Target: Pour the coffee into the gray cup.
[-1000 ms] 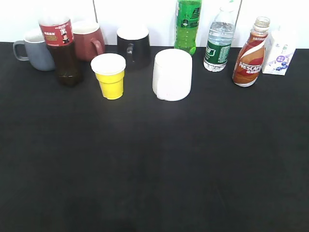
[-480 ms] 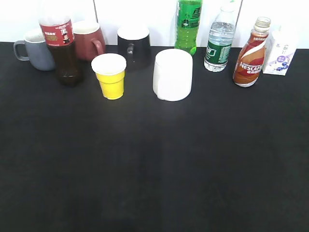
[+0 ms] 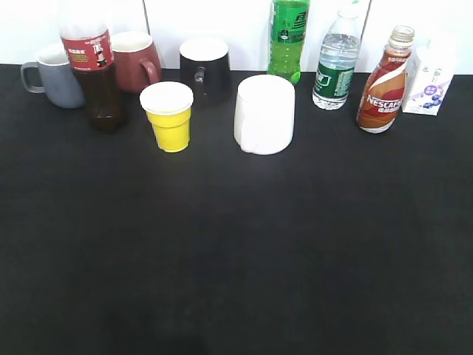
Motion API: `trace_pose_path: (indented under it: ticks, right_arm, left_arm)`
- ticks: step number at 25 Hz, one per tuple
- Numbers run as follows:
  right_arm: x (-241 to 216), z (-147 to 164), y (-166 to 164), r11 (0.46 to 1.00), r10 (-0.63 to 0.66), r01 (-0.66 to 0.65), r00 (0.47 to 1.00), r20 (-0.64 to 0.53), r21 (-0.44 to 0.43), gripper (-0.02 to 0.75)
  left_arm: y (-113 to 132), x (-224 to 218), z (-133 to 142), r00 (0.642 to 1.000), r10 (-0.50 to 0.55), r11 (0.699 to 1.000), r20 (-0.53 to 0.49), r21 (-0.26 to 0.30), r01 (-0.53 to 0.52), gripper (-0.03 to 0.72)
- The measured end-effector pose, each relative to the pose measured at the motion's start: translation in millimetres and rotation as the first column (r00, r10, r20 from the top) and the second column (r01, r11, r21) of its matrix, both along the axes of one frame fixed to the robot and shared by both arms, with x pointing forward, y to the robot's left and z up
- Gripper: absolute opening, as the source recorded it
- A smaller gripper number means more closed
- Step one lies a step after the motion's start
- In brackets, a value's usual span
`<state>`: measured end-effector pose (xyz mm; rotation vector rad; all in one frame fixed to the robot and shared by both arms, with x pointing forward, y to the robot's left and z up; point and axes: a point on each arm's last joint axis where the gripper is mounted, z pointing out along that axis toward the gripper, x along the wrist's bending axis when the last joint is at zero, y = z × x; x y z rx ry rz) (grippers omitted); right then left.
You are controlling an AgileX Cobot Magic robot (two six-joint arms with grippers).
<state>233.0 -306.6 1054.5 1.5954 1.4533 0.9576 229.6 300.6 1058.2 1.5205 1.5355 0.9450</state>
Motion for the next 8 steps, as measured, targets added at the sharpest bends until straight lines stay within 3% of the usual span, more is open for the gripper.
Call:
trace_pose_path:
  ticks: [8]
  right_arm:
    - [0.0, 0.0, 0.0, 1.000, 0.000, 0.000, 1.000, 0.000, 0.000, 0.591]
  left_arm:
    - [0.0, 0.0, 0.0, 1.000, 0.000, 1.000, 0.000, 0.000, 0.000, 0.238]
